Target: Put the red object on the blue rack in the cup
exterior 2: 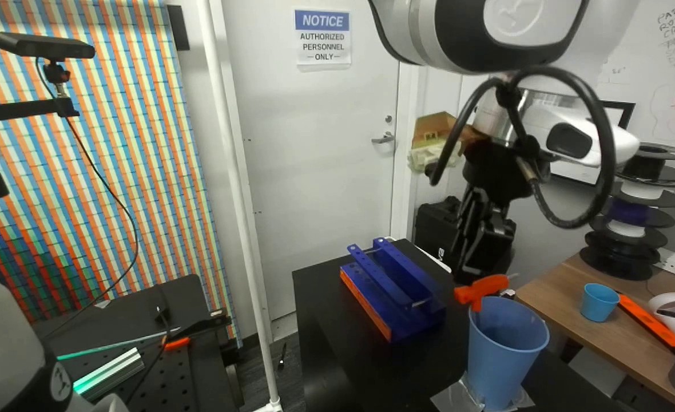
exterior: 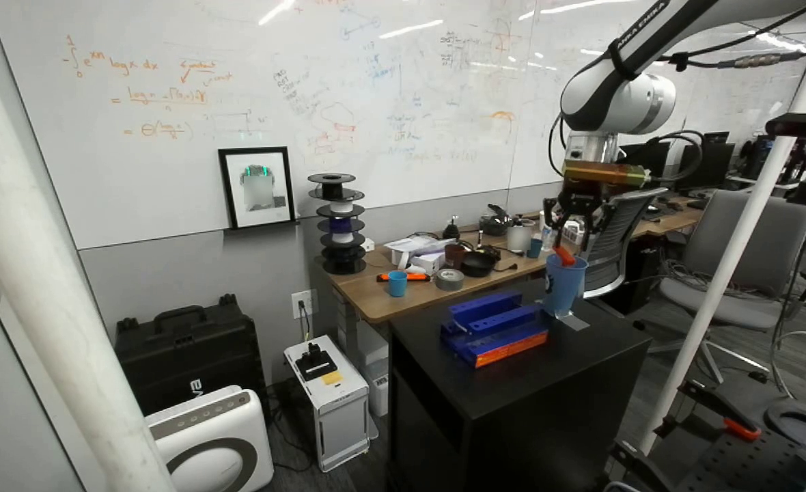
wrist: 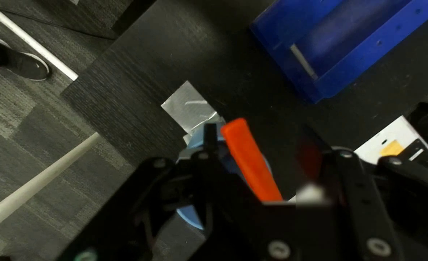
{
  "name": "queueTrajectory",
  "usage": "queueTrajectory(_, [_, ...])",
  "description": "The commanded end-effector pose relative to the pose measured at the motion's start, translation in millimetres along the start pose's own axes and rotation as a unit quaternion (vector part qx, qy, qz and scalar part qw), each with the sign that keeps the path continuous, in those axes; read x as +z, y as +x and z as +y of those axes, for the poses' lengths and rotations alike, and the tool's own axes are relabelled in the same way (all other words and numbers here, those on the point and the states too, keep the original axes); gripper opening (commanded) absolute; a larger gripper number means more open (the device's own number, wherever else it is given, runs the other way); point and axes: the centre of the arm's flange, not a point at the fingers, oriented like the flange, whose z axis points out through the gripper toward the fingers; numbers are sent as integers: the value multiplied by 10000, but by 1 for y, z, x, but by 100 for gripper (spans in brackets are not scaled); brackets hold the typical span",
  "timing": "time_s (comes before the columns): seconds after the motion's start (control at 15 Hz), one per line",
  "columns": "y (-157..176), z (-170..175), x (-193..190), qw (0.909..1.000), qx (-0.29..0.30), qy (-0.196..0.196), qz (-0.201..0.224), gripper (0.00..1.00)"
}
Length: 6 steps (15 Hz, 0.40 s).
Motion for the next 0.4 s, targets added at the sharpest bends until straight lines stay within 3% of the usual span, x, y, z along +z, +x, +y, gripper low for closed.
queueTrajectory(0.0, [-70,-4,-59,9959,-764,367,-303,88])
queueTrajectory(0.13, [-109,-15,-76,9893,-1330,392,-448,99])
queueTrajectory(0.33, [-163,-42,-84,9735,-2135,300,-758,100])
